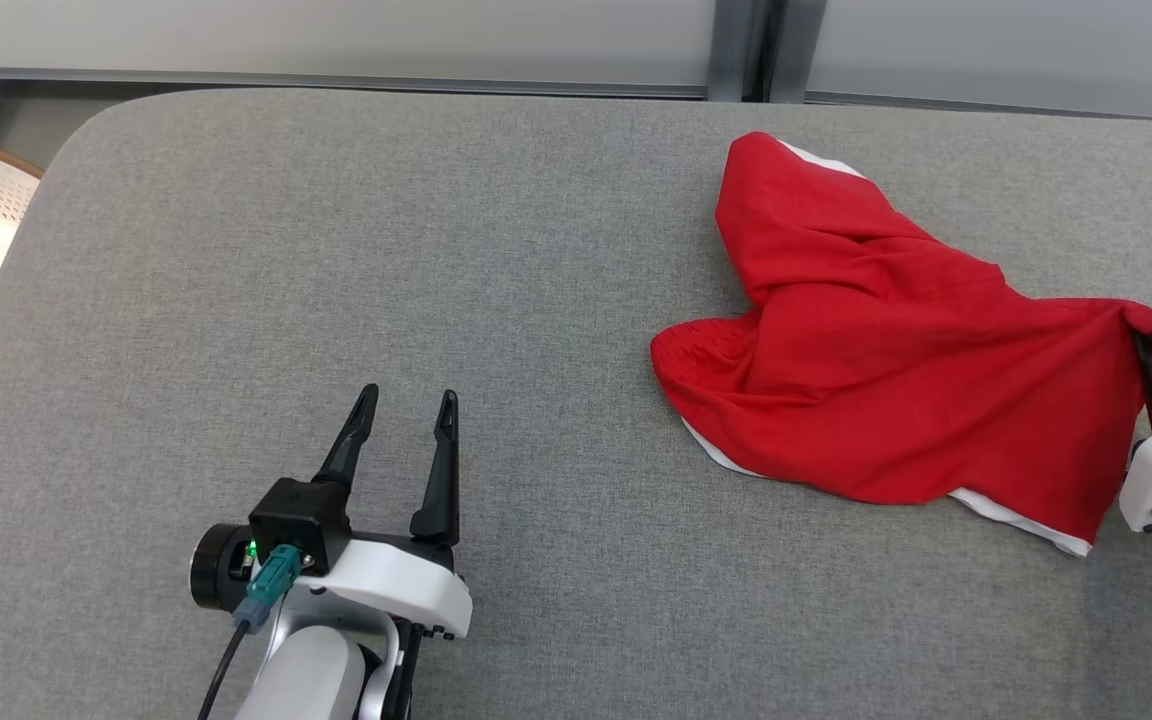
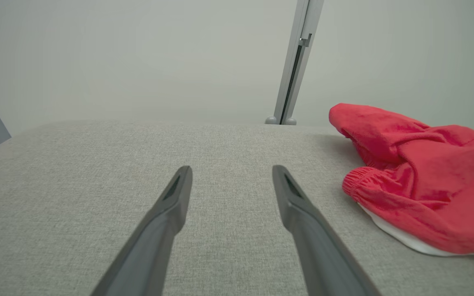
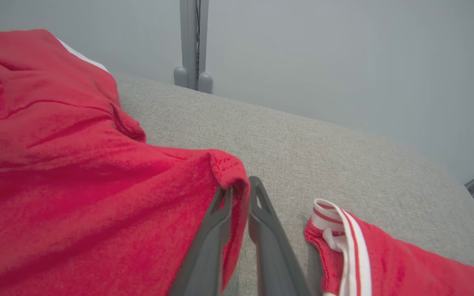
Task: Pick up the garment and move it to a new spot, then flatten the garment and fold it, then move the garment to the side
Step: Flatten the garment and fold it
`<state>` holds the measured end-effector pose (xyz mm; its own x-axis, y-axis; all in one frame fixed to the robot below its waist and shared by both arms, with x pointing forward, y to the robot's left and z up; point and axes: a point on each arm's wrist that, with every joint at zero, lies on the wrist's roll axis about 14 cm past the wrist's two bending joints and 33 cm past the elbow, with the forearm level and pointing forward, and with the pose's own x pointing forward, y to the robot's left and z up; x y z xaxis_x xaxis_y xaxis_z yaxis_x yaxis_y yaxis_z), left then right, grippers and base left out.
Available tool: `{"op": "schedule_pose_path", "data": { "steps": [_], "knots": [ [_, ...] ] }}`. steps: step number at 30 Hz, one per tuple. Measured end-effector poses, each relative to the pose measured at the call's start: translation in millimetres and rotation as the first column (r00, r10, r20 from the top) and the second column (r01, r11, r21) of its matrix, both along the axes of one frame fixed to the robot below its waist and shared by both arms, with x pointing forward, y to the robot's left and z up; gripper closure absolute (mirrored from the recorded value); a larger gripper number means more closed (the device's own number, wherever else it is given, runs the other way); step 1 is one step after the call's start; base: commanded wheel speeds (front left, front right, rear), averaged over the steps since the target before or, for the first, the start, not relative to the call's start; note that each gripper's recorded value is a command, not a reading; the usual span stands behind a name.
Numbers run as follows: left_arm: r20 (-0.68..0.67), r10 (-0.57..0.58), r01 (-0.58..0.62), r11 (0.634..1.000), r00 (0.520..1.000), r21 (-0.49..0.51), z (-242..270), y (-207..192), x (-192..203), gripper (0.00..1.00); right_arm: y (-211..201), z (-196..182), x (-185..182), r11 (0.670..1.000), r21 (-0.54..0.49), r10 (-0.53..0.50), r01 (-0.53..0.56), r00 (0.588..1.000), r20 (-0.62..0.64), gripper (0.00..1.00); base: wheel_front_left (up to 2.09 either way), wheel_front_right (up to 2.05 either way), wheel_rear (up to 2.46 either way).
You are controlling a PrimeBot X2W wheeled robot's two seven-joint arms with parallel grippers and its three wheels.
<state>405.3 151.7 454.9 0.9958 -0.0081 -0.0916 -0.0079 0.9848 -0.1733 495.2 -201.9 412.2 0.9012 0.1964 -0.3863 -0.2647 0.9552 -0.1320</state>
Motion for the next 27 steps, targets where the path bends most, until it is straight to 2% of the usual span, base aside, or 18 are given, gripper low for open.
{"op": "schedule_pose_path", "data": {
  "steps": [3, 9, 14, 20, 25, 27],
  "knots": [
    [-0.009, -0.009, 0.009, 1.0, 1.0, 0.0, -3, -3, 1, 0.0, -4, 3, 8, 0.999, -0.043, 0.01, -0.009, 1.0, 0.023, 0.0, 0.0, 0.0, 0.0],
    [0.004, -0.028, 0.028, 1.0, 1.0, -0.008, 1, -10, 4, 0.0, 9, 18, 4, 0.999, 0.04, 0.005, -0.009, 0.993, 0.117, 0.0, 0.0, 0.0, 0.0],
    [0.034, -0.047, 0.047, 0.999, 0.998, -0.013, 10, -17, 8, 0.0, 21, 30, -19, 0.991, 0.137, -0.015, -0.011, 0.982, 0.188, 0.0, 0.0, 0.0, 0.0],
    [0.055, -0.092, 0.093, 0.995, 0.994, -0.032, 17, -31, 8, 0.0, 30, 35, -59, 0.962, 0.269, -0.095, 0.035, 0.973, 0.212, 0.0, 0.0, 0.0, 0.0],
    [0.064, -0.124, 0.126, 0.991, 0.99, -0.037, 19, -42, 11, 0.0, 35, 32, -82, 0.94, 0.334, -0.147, 0.073, 0.969, 0.201, 0.0, 0.0, 0.0, 0.0],
    [0.059, -0.141, 0.144, 0.989, 0.988, -0.037, 16, -48, 12, 0.0, 35, 30, -88, 0.941, 0.328, -0.149, 0.078, 0.969, 0.197, 0.0, 0.0, 0.0, 0.0]
  ]
}}
